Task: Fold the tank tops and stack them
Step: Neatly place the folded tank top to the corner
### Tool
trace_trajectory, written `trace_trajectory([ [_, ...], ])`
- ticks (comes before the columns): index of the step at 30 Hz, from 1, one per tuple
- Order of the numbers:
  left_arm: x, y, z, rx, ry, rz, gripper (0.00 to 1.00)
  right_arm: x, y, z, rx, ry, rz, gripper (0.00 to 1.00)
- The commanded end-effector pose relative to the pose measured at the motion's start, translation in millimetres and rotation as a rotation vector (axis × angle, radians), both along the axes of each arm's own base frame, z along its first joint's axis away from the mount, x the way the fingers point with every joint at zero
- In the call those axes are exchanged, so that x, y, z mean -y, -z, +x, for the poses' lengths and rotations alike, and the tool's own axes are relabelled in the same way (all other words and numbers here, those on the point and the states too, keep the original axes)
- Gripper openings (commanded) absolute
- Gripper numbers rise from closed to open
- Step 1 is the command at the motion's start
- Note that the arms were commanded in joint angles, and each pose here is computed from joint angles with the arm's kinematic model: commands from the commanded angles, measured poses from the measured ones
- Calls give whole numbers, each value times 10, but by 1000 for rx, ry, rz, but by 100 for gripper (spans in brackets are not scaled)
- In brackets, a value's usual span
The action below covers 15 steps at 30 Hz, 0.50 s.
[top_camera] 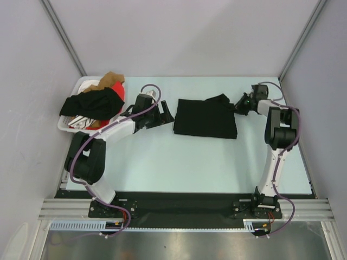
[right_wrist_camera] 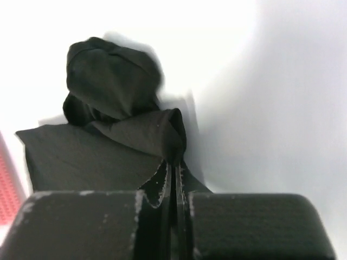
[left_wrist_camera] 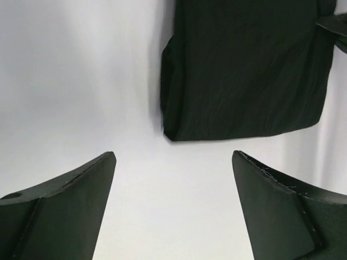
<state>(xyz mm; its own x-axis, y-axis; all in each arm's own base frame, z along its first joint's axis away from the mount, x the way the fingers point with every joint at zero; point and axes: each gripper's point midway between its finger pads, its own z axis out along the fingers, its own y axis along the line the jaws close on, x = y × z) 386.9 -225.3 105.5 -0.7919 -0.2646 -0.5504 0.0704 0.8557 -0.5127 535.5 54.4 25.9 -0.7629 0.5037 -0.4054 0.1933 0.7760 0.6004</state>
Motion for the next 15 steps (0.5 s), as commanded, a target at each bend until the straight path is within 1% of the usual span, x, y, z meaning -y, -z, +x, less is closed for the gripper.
trace_trajectory([
  [1,-21,-175,-6,57,4,-12,94,973,-291,-47,74,339,32,0],
  [2,-18,-164,-24,57,5,-16,94,1149,-309,-134,62,437,66,0],
  [3,-17,-167,-29,59,5,-19,94,1349,-321,-378,74,538,50,0],
  [4,-7,-160,-42,58,7,-20,94,1549,-347,-512,86,613,66,0],
  [5,-5,-138,-59,54,11,-18,94,1874,-367,-715,87,743,105,0],
  [6,5,-141,-67,55,15,-21,94,2073,-320,-919,67,834,94,0],
  [7,22,-157,-79,58,18,-24,94,2115,-285,-1238,39,907,95,0],
  [8,34,-131,-97,54,21,-22,94,2293,-252,-1477,24,997,97,0],
  [9,51,-149,-100,59,23,-28,94,2348,-275,-1582,47,1040,90,0],
  [10,77,-144,-115,55,28,-30,94,2315,-293,-1806,44,1081,71,0],
  [13,121,-147,-143,55,40,-28,94,2434,-225,-2265,14,1231,12,3],
  [14,117,-137,-163,51,44,-24,94,2451,-193,-2346,13,1251,19,14],
  [15,115,-129,-175,52,43,-19,94,2492,-242,-2319,53,1235,50,26],
])
